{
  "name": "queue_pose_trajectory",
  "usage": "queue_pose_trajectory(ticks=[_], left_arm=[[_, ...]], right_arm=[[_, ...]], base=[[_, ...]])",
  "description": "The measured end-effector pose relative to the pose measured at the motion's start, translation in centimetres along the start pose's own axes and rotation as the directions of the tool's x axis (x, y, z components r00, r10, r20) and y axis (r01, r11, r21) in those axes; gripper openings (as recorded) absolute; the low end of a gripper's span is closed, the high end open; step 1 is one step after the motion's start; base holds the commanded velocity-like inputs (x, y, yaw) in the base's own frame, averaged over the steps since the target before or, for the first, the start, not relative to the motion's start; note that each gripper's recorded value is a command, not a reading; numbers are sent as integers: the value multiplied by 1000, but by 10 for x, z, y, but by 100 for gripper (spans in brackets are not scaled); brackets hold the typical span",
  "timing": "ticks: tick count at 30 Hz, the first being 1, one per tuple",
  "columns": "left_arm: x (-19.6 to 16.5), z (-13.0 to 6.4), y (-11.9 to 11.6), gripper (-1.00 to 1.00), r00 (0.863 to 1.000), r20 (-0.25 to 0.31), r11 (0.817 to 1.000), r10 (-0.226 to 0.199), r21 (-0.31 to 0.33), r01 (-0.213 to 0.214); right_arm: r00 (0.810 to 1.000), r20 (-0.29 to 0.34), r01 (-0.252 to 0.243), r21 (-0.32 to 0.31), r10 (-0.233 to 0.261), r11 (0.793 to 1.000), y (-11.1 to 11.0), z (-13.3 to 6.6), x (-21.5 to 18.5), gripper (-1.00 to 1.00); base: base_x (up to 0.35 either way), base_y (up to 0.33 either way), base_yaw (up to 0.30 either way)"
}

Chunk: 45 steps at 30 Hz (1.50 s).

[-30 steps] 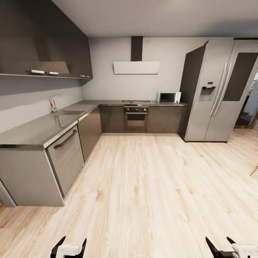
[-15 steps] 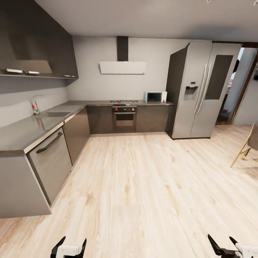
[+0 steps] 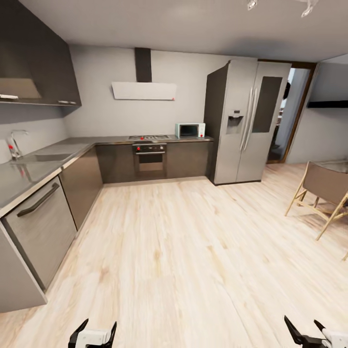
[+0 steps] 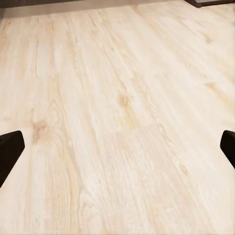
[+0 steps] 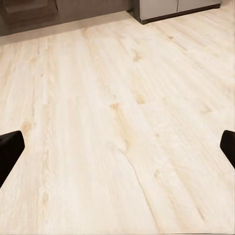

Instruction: Put the three can of soda from the living room inside the tash can in the kitchen.

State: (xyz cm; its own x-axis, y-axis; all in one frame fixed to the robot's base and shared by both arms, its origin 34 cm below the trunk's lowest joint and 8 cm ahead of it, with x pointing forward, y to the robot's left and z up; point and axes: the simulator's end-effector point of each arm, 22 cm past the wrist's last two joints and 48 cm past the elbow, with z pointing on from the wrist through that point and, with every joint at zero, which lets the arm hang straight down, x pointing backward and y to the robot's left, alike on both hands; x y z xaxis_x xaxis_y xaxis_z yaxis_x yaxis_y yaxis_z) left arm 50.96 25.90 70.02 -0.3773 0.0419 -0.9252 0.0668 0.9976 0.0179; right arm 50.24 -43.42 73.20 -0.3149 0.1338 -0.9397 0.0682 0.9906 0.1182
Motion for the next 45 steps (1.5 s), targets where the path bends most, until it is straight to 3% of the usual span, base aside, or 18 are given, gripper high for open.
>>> queue_pose_trajectory(ticks=[12,30,45], left_arm=[[0,0,0,100,1000,0,1000,0,1,0],[0,0,-1,100,1000,-1,1000,5,4,-5],[1,0,-1,100,1000,-1,1000,8,4,-8]], right_arm=[[1000,0,0,3,0,1000,-1,0,0,100],[1000,0,-1,3,1,1000,-1,0,0,100],[1000,-6,-5,4,5,1000,-1,-1,4,100]], base=[[80,56,-252],[287,158,-252],[118,-1,-148]])
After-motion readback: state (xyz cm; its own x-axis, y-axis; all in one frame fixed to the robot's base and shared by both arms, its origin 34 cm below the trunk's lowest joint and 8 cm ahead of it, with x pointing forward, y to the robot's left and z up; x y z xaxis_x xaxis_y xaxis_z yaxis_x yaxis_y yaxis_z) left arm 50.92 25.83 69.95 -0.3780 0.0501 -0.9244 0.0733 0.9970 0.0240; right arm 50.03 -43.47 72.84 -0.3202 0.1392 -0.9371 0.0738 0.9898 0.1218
